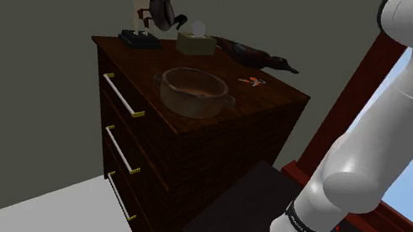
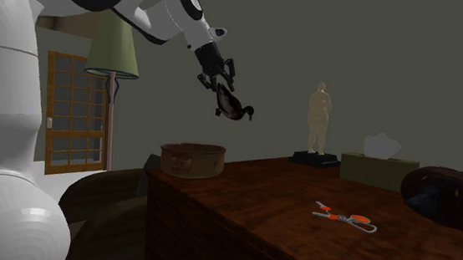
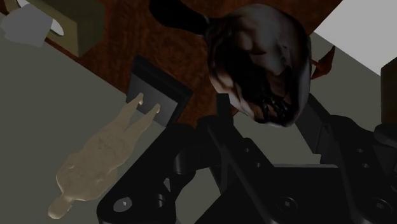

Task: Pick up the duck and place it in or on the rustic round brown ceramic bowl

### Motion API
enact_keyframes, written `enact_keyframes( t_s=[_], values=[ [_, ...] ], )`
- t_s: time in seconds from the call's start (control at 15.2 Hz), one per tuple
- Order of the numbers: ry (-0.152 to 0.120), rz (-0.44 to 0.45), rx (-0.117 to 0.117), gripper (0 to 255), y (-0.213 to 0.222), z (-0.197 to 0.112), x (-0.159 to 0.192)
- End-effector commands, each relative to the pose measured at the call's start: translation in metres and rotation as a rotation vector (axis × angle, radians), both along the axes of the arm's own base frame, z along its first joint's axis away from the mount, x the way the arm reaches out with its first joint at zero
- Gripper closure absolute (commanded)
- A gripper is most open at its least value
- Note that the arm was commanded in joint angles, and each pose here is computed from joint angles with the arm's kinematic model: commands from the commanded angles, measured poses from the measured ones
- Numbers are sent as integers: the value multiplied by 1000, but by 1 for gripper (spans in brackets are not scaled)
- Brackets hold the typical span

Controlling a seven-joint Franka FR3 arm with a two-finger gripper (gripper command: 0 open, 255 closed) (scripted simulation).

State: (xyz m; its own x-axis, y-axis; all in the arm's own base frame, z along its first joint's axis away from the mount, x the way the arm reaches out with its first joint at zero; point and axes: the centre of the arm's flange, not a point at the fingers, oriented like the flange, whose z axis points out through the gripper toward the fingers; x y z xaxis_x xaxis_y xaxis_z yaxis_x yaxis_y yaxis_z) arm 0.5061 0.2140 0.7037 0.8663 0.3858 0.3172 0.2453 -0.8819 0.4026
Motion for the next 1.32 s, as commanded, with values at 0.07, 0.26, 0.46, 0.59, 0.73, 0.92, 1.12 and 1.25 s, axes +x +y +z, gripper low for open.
enact_keyframes(
  t_s=[0.07,0.26,0.46,0.59,0.73,0.92,1.12,1.25],
  values=[
    [0,-1,0,255,1,6,-38],
    [0,-1,0,255,2,11,-78],
    [0,-1,0,255,3,16,-117],
    [0,-1,0,255,4,14,-141],
    [0,-1,0,255,4,3,-141],
    [0,-1,0,255,4,-13,-141],
    [0,-1,0,255,4,-29,-141],
    [0,-1,0,255,4,-39,-141]
  ],
)
